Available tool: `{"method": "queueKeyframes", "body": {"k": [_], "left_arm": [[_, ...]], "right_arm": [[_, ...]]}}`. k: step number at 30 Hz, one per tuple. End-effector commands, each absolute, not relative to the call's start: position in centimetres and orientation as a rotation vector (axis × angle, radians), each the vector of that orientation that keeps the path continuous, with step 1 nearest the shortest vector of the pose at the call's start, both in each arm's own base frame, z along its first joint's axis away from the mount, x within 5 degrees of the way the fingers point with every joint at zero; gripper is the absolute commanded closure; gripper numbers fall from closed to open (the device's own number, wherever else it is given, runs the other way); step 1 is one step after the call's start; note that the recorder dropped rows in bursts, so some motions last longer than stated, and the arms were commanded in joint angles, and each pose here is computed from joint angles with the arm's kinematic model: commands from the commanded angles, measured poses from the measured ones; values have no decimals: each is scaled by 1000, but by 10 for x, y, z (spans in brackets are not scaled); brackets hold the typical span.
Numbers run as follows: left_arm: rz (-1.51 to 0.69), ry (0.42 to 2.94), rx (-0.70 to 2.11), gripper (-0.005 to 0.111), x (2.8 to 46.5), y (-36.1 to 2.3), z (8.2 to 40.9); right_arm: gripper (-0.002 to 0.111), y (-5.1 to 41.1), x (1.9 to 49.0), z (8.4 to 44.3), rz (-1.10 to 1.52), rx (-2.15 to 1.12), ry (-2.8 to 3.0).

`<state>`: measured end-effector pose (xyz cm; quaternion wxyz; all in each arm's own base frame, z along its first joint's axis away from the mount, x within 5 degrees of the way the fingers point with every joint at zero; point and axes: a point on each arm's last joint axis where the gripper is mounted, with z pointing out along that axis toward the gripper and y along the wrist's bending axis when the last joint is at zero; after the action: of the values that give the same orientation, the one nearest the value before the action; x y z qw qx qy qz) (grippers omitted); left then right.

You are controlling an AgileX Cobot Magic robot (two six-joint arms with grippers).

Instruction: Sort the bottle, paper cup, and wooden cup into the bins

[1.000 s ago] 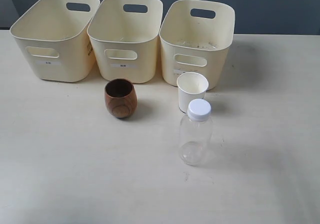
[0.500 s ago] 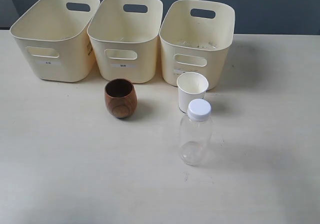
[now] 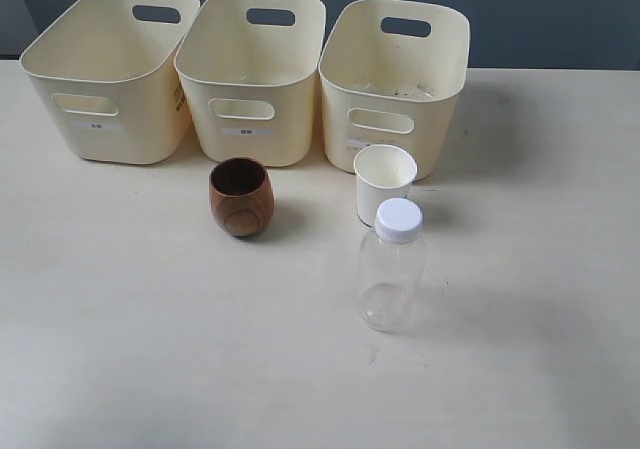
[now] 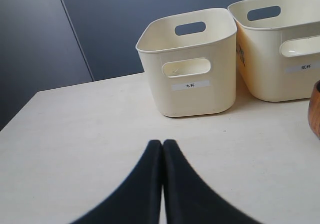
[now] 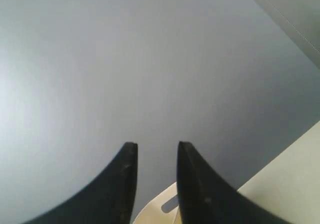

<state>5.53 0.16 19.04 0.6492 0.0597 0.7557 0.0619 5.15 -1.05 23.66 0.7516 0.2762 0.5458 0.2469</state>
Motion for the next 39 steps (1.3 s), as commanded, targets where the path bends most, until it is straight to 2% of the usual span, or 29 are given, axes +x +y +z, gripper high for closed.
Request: {"method": "queueKeyframes", "body": {"k": [1, 8, 9, 11, 13, 20, 24, 26, 27, 31, 33, 36, 39], "left_arm": [[138, 1712, 134, 107, 56, 1, 192], [138, 1712, 134, 107, 56, 1, 192], [138, 1712, 134, 107, 56, 1, 192], [138, 1712, 134, 107, 56, 1, 192], [138, 1712, 134, 107, 56, 1, 192], [138, 1712, 134, 107, 56, 1, 192], [138, 1712, 134, 107, 56, 1, 192], [138, 1712, 134, 107, 56, 1, 192], [138, 1712, 134, 107, 56, 1, 192], [138, 1712, 134, 107, 56, 1, 192], [138, 1712, 134, 107, 56, 1, 192], [138, 1712, 134, 107, 56, 1, 192], [138, 1712, 134, 107, 56, 1, 192]], "right_arm": [[80, -9, 52, 235, 546, 602, 1234], [80, -12, 49, 242, 507, 576, 1145], [82, -13, 48, 245, 520, 585, 1113], [95, -13, 45, 257, 557, 589, 1060], [109, -10, 40, 274, 512, 505, 1038], [108, -2, 25, 366, 192, 214, 1120], [108, -4, 45, 402, 70, 155, 1325], [108, 4, 62, 415, 83, 9, 1483], [108, 12, 70, 418, 85, -122, 1549], [108, 53, 104, 422, 412, -555, 1766], [108, 60, 120, 416, 468, -591, 1808], [108, 61, 142, 397, 382, -641, 1905], [108, 69, 156, 376, 409, -682, 1986]]}}
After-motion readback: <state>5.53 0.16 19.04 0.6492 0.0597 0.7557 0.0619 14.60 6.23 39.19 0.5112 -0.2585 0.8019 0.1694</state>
